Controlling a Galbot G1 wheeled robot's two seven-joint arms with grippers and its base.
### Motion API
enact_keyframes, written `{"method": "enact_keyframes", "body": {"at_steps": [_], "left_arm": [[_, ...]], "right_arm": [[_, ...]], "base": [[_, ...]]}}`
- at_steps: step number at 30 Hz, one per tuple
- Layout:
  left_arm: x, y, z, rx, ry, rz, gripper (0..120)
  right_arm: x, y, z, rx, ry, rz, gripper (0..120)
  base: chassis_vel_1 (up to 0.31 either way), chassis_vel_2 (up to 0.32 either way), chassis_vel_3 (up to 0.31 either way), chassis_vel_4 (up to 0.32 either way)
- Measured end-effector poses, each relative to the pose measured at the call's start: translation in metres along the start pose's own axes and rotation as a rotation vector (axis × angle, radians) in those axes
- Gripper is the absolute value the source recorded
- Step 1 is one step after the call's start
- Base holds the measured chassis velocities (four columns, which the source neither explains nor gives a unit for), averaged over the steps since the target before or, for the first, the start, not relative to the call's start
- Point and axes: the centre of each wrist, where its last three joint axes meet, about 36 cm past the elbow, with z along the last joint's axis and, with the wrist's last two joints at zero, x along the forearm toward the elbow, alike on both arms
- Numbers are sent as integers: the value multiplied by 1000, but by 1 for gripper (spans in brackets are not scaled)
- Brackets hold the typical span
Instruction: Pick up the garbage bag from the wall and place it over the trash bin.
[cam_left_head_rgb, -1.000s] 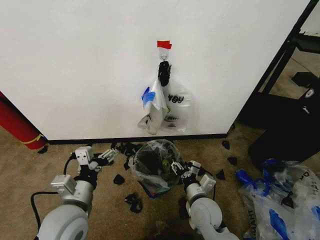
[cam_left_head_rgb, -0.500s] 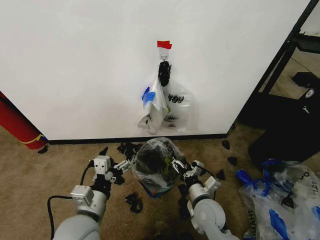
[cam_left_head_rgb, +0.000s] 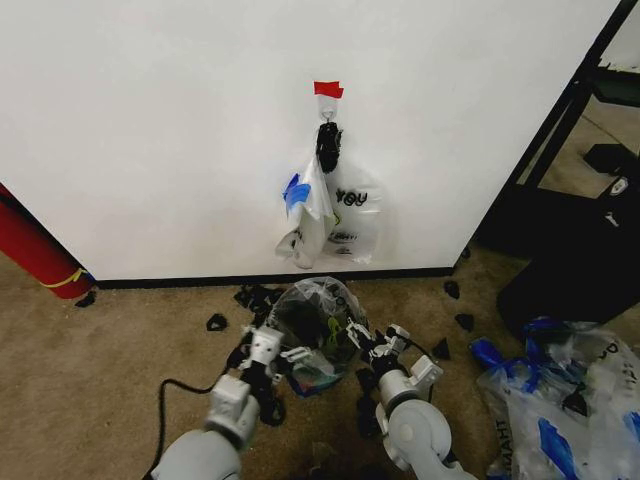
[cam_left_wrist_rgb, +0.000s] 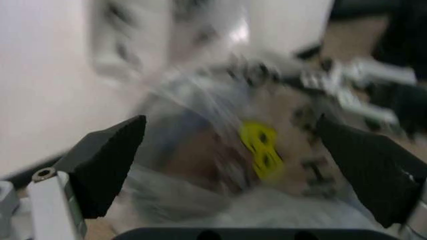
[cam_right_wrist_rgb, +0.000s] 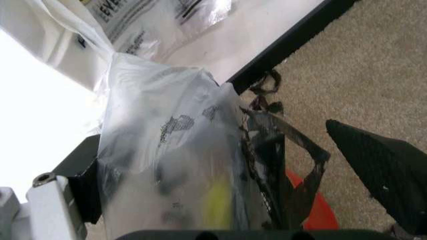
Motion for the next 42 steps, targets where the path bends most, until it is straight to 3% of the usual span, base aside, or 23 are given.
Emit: {"method": "enact_keyframes", "body": {"at_steps": [7,15,25,42], "left_arm": [[-28,-17,11,10,92,62,100],[-50,-28,6,45,93,78,100],[-62,-49,8,65,90,104,100],[-68,-51,16,60,105,91,100]], "right_arm": [[1,3,-2,-2,-8,0,100],[2,2,-4,5,-11,8,100],[-2,6,-2,-23,11,6,100],[3,19,-14,-175,31,-53,100]], "base": [[0,0,0,0],[0,0,0,0],[0,0,0,0],[0,0,0,0]]}}
